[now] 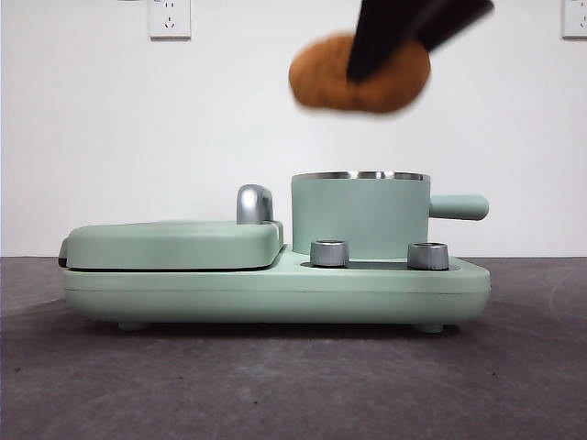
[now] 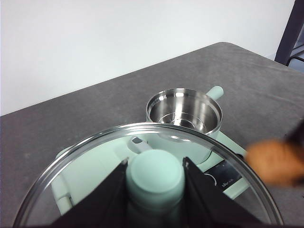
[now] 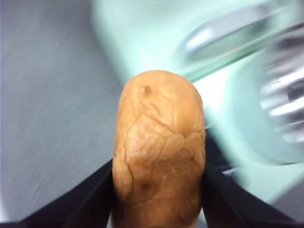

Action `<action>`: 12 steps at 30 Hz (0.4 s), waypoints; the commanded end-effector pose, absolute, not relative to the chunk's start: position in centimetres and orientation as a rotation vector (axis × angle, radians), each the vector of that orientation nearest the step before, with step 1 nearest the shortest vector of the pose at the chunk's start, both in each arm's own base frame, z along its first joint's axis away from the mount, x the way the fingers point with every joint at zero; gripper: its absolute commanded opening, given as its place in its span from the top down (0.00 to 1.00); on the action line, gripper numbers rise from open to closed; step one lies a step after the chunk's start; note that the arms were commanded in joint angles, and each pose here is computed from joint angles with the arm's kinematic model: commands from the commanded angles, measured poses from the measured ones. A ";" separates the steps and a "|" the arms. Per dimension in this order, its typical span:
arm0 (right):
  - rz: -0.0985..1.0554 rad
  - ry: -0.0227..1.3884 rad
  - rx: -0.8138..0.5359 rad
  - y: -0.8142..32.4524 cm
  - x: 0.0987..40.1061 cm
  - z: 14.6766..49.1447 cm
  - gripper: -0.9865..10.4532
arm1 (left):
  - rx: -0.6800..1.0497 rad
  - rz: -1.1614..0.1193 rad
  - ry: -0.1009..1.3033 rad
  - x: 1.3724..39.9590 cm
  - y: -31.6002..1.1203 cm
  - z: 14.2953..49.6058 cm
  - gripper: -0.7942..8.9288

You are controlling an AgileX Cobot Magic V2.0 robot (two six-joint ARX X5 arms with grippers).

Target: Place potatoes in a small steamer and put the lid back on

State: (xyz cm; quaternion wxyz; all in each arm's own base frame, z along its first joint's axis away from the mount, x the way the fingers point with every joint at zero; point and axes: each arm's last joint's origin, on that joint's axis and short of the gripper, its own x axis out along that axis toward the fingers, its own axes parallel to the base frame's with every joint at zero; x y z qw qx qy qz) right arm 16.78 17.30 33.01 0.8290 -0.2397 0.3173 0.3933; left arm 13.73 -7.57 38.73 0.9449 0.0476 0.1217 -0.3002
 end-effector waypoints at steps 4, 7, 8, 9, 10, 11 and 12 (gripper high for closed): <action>0.710 0.660 -0.418 16.7 21.5 36.5 0.72 | 0.097 -0.615 0.201 13.6 -7.6 39.4 0.90; 0.669 0.689 -0.388 16.4 24.2 37.1 0.72 | 0.097 -0.615 0.201 13.6 -7.6 39.4 0.90; 0.650 0.704 -0.382 16.3 25.2 37.2 0.72 | 0.097 -0.615 0.201 13.6 -7.6 39.4 0.90; 0.637 0.719 -0.378 16.2 26.0 37.2 0.72 | 0.097 -0.615 0.201 13.6 -7.6 39.4 0.90; 0.630 0.739 -0.372 16.2 27.0 37.1 0.72 | 0.097 -0.615 0.201 13.6 -7.6 39.4 0.90; 0.625 0.761 -0.366 16.2 27.9 37.0 0.72 | 0.097 -0.615 0.201 13.6 -7.6 39.4 0.90; 0.619 0.779 -0.363 16.3 28.7 36.8 0.72 | 0.097 -0.615 0.201 13.6 -7.6 39.4 0.90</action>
